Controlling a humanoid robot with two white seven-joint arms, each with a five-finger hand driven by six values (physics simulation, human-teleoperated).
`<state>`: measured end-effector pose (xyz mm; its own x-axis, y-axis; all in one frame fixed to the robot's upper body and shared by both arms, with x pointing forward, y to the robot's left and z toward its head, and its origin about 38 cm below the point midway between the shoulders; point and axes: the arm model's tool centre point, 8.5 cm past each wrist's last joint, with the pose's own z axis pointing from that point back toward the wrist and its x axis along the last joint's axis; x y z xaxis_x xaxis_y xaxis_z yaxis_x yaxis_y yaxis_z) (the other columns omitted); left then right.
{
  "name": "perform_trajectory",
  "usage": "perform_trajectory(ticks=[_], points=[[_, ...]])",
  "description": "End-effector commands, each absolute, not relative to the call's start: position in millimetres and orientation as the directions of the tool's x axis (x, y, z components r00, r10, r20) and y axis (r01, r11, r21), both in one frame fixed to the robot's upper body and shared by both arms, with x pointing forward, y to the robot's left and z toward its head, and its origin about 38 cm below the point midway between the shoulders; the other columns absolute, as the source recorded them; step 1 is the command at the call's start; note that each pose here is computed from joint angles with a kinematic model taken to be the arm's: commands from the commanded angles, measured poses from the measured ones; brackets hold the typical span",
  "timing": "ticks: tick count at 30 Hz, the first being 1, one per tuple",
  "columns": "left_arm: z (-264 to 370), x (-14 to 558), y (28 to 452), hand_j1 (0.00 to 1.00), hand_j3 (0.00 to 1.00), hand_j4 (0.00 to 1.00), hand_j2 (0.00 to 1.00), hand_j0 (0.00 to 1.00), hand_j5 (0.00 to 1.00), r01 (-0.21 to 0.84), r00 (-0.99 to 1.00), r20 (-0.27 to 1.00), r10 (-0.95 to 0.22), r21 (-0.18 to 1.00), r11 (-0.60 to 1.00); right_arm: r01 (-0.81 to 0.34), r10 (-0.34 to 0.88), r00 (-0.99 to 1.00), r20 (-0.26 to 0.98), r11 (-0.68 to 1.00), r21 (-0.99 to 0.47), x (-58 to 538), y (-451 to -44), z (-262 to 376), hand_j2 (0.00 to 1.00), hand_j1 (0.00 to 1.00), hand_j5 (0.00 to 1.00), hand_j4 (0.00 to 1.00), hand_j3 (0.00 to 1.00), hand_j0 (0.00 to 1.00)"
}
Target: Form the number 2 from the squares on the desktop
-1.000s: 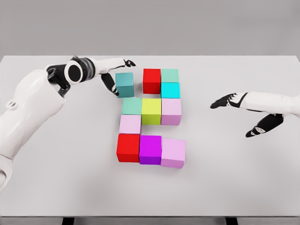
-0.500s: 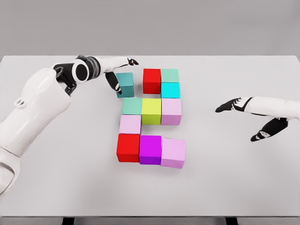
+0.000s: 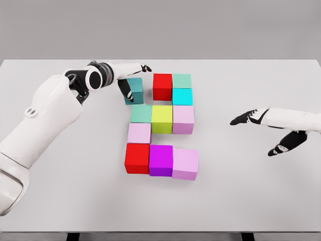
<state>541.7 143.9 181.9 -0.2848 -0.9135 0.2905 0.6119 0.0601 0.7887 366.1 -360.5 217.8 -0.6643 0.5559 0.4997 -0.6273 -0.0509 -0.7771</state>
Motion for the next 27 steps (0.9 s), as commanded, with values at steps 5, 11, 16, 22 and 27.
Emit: perform_trajectory(ticks=[5,11,16,22,27], points=[[186.8,544.7,145.4,0.99,0.99,0.99,0.99,0.99,0.99,0.582,-0.282,0.259,-0.924,0.811,0.049,-0.628,0.554,-0.663,0.503,-0.046,-0.777,365.8,-360.1,219.1,1.00,1.00,1.00,1.00,1.00,1.00],[186.8,544.7,144.7,0.99,0.99,0.99,0.99,0.99,0.99,0.581,-0.284,0.255,-0.924,0.813,0.046,-0.629,0.554,-0.662,0.504,-0.046,-0.776,365.5,-360.1,218.6,1.00,1.00,1.00,1.00,1.00,1.00],[187.3,545.2,145.1,0.99,0.99,0.99,0.99,0.99,0.99,0.580,-0.283,0.253,-0.925,0.814,0.045,-0.628,0.554,-0.663,0.504,-0.045,-0.777,365.7,-360.2,219.2,1.00,1.00,1.00,1.00,1.00,1.00],[187.0,544.9,142.0,0.99,0.99,0.99,0.99,0.99,0.99,0.581,-0.286,0.257,-0.923,0.813,0.046,-0.628,0.545,-0.669,0.505,-0.051,-0.777,364.0,-356.7,219.2,1.00,1.00,1.00,1.00,1.00,1.00],[181.7,548.8,144.4,0.99,0.99,0.99,0.99,0.99,0.99,0.596,-0.263,0.259,-0.929,0.801,0.055,-0.630,0.542,-0.670,0.508,-0.053,-0.775,362.7,-355.5,218.0,1.00,1.00,1.00,1.00,1.00,1.00]])
